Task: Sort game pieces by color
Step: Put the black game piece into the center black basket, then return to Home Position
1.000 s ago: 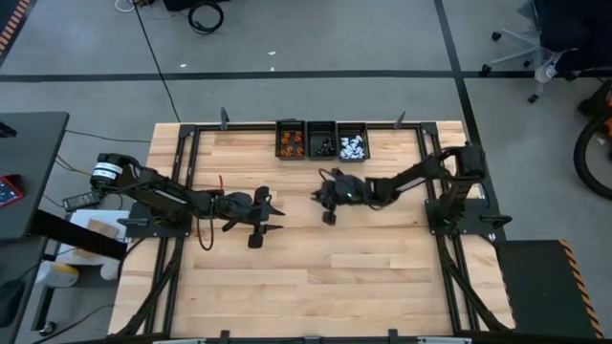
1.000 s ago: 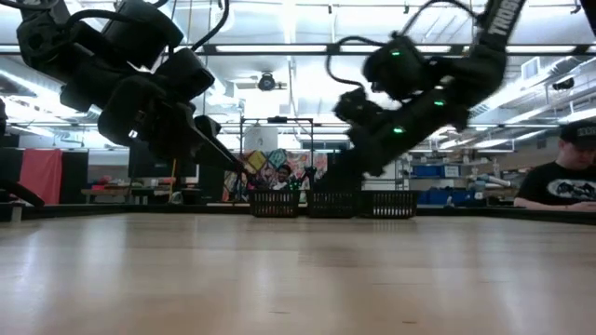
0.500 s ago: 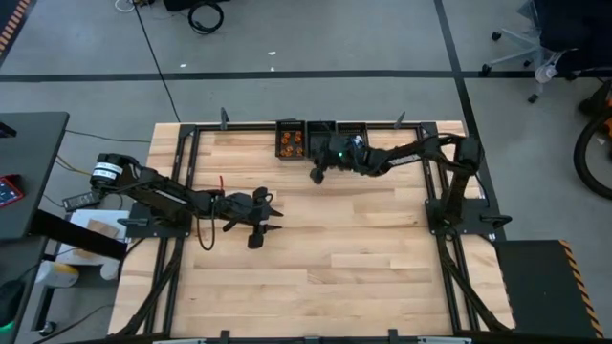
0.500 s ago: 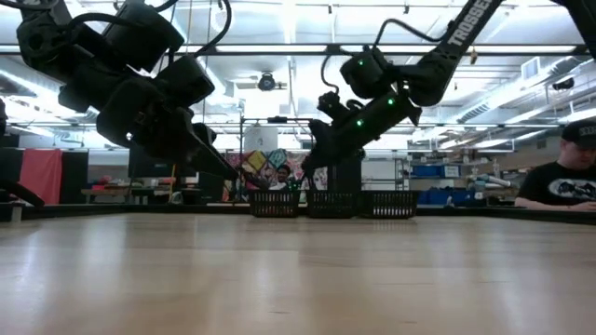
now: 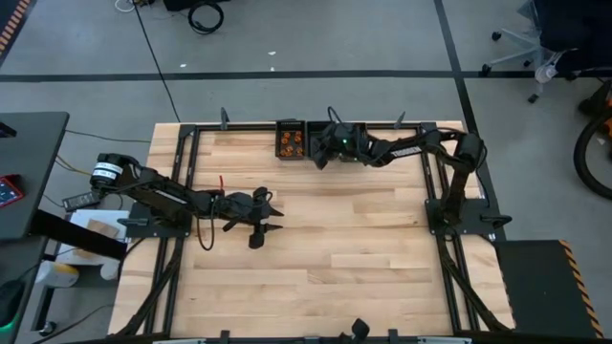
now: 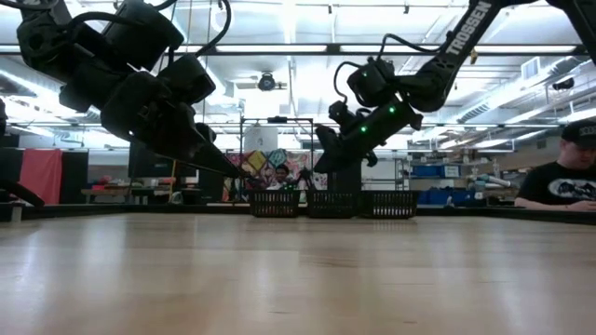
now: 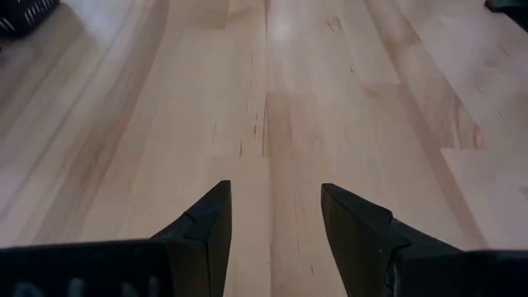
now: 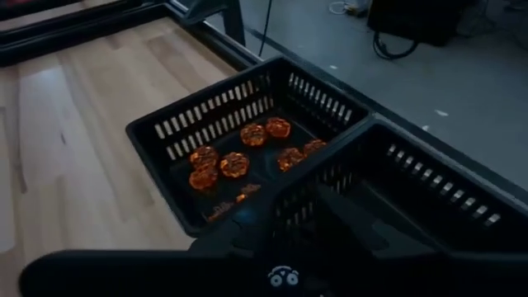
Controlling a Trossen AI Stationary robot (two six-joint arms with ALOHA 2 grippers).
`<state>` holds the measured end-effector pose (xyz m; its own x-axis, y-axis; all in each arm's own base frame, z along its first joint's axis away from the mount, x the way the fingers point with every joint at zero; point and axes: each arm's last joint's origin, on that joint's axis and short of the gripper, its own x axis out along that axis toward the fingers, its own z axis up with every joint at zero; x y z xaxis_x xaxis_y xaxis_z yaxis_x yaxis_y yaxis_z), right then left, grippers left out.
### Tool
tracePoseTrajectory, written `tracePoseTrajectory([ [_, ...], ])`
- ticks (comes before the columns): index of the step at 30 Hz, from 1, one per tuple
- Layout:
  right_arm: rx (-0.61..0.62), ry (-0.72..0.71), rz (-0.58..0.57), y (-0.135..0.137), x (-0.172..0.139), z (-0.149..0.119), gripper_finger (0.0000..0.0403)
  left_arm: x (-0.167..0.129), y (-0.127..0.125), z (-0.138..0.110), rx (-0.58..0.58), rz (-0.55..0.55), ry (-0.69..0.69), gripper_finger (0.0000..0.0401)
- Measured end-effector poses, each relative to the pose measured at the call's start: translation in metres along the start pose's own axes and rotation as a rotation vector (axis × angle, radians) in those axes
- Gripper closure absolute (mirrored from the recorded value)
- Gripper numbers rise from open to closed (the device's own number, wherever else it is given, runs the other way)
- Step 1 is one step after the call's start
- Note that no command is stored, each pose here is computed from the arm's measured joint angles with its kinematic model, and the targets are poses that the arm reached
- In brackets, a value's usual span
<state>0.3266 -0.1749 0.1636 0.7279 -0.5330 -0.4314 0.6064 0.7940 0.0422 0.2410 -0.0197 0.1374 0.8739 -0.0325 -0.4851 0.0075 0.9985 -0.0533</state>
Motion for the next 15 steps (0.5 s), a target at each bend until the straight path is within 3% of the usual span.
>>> tracePoseTrajectory([
  [8,0.016,0.006,0.076,-0.011,0.002,0.002,0.0258,0.0,-0.001,0.0,0.032,-0.003,-0.003,0.0234],
  [15,-0.006,-0.009,0.122,-0.017,0.0,0.006,0.0249,-0.004,0.0,0.008,0.092,0.0,-0.06,0.0234],
])
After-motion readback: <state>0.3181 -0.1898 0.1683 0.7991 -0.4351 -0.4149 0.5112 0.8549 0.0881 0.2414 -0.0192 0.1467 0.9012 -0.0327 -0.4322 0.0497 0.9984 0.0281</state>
